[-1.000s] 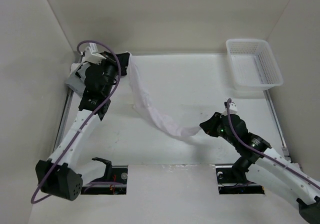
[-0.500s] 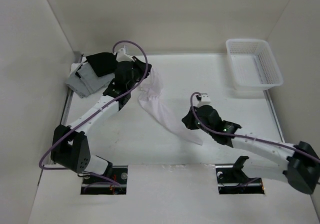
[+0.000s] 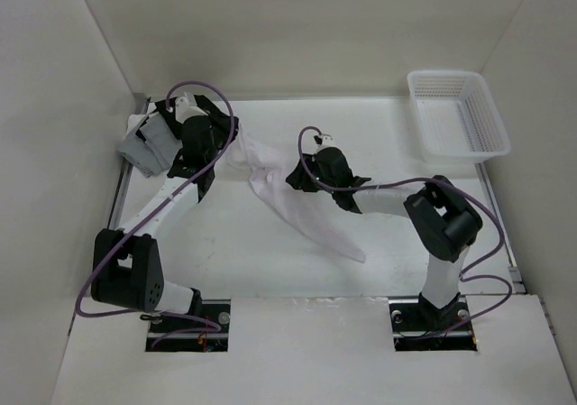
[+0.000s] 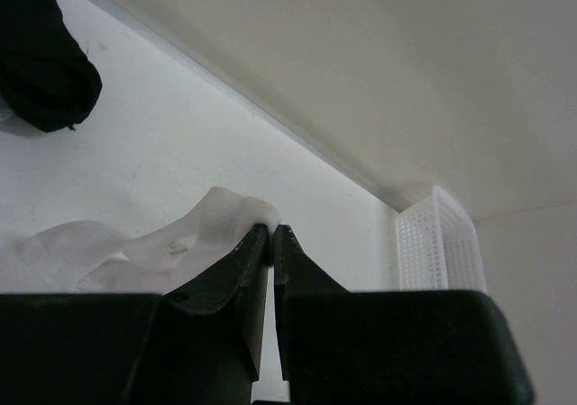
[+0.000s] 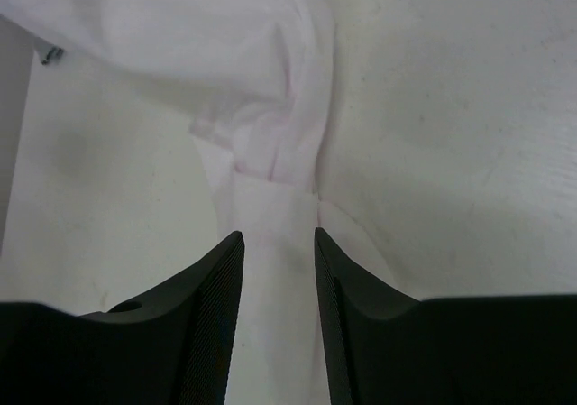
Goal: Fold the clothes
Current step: Flatten the tank top out
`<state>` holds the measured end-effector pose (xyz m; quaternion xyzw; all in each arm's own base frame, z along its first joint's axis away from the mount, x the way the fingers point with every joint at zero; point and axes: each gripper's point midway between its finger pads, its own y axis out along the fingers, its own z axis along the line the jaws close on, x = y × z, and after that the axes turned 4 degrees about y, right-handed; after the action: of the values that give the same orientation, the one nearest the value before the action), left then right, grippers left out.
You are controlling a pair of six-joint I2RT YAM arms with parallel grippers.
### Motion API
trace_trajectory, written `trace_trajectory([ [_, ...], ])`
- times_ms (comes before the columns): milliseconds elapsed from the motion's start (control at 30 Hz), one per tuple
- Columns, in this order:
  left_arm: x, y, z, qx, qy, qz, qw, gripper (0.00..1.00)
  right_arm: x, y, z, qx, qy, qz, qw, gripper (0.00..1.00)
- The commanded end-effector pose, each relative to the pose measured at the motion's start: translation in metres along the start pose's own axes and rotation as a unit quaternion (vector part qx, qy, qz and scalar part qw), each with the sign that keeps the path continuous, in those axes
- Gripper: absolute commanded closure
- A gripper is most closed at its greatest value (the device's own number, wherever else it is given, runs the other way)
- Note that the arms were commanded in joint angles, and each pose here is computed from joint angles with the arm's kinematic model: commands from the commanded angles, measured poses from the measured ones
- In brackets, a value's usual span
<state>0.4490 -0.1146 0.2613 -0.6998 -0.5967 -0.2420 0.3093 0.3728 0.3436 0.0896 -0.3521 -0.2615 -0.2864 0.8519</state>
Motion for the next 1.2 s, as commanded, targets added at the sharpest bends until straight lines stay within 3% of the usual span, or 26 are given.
trace_trajectory([
  [0, 0.007, 0.005, -0.02, -0.039, -0.018, -0.012, 0.999, 0.95, 0.024, 0.02, 0.024, 0.042, 0.011, -0.03, 0.999, 0.58],
  [100, 0.005, 0.008, -0.017, -0.039, -0.019, -0.009, 0.999, 0.95, 0.011, 0.035, 0.018, 0.035, 0.016, -0.005, 0.999, 0.58],
  [300, 0.0, 0.01, -0.016, -0.04, -0.018, -0.007, 0.999, 0.95, 0.011, 0.04, 0.002, 0.0, 0.021, -0.012, 1.0, 0.72],
  [400, 0.0, 0.01, -0.017, -0.041, -0.018, -0.006, 0.999, 0.95, 0.013, 0.04, -0.006, -0.017, 0.022, -0.014, 1.0, 0.74],
  [567, 0.003, 0.009, -0.017, -0.042, -0.018, -0.009, 0.999, 0.95, 0.003, 0.039, -0.009, -0.021, 0.027, 0.008, 0.999, 0.99],
  [800, 0.011, 0.017, -0.02, -0.041, -0.015, -0.018, 0.999, 0.96, -0.008, -0.017, 0.02, -0.001, 0.02, -0.013, 1.0, 1.0],
  [967, 0.02, 0.033, -0.017, -0.035, -0.013, -0.023, 0.999, 0.97, -0.07, -0.066, 0.043, -0.002, -0.023, 0.023, 0.999, 1.0],
  [1067, 0.027, 0.043, -0.019, -0.038, -0.013, -0.025, 0.999, 0.97, -0.133, -0.092, 0.062, 0.014, -0.035, 0.091, 0.995, 0.99],
  [1167, 0.03, 0.047, -0.024, -0.047, -0.017, -0.021, 0.999, 0.97, -0.202, -0.111, 0.088, 0.042, -0.054, 0.181, 0.981, 0.92],
])
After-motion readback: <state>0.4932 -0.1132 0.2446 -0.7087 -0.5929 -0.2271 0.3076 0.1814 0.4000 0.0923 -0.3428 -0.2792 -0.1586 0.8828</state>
